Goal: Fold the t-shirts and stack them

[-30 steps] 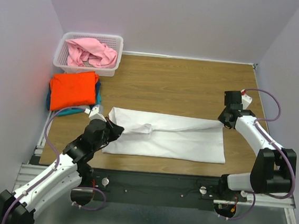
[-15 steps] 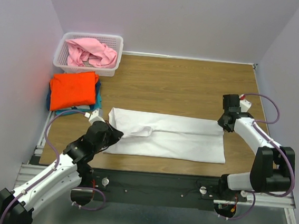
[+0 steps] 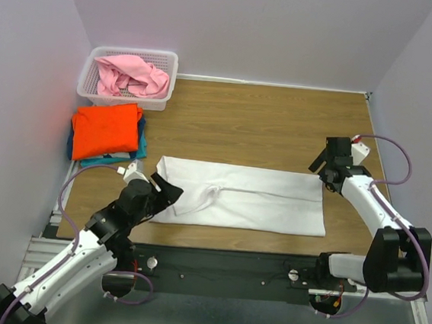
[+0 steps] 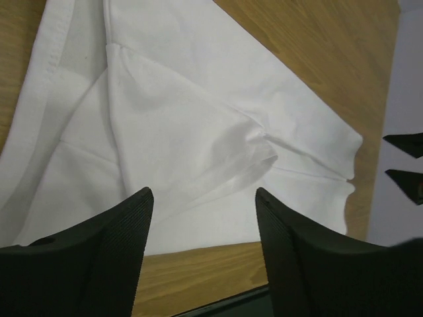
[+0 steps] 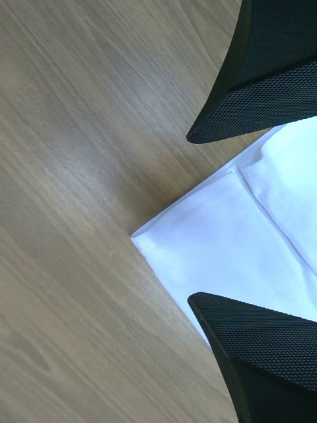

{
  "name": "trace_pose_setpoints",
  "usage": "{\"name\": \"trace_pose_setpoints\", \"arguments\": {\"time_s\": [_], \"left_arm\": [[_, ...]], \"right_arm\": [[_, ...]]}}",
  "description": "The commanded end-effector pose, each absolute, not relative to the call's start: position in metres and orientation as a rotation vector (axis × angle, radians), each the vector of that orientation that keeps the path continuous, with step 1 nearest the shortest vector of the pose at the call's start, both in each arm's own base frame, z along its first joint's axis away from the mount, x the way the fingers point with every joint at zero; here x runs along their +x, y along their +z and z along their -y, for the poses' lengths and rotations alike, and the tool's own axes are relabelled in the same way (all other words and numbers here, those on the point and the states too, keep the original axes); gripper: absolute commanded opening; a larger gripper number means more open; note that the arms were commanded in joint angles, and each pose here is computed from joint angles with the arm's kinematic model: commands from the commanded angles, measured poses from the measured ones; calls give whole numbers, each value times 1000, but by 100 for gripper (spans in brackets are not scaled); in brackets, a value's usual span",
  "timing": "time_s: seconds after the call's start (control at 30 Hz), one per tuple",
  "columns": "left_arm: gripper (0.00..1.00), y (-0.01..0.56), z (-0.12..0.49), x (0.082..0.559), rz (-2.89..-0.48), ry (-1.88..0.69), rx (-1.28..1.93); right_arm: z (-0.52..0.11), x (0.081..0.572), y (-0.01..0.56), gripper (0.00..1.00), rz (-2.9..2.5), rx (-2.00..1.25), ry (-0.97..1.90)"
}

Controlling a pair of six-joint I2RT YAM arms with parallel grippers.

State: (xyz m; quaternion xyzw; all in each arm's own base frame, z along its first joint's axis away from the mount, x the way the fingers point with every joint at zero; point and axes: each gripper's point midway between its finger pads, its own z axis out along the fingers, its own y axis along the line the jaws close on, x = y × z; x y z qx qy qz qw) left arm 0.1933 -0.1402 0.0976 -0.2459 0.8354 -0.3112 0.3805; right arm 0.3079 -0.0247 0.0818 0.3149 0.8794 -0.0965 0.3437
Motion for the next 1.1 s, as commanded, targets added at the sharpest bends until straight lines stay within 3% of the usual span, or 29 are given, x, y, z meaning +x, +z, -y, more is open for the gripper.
{"name": "trace_pose_setpoints", "arguments": {"time_s": [0.0, 0.1, 0.17, 0.27, 0.4, 0.73, 1.07], "left_arm": [[79, 98, 135, 194, -2110, -778, -647], [94, 106, 136, 197, -2092, -778, -634], [97, 109, 137, 204, -2089, -758, -613], [97, 125, 145, 216, -2049, -770, -565], [98, 138, 165, 239, -2029, -776, -424], [98, 119, 179, 291, -2094, -706, -322], [98, 70, 172, 304, -2225, -651, -333]], "right_arm": [[25, 310, 106, 100, -2235, 790, -217], [17, 312, 118, 100, -2232, 737, -148], [3, 316, 125, 100, -2239, 680, -49], [-37, 324, 132, 100, -2255, 514, 215], [-127, 315, 159, 100, -2211, 132, 792], [-281, 281, 170, 100, -2102, -413, 1213], [-379, 240, 139, 100, -2025, -822, 1446]]}}
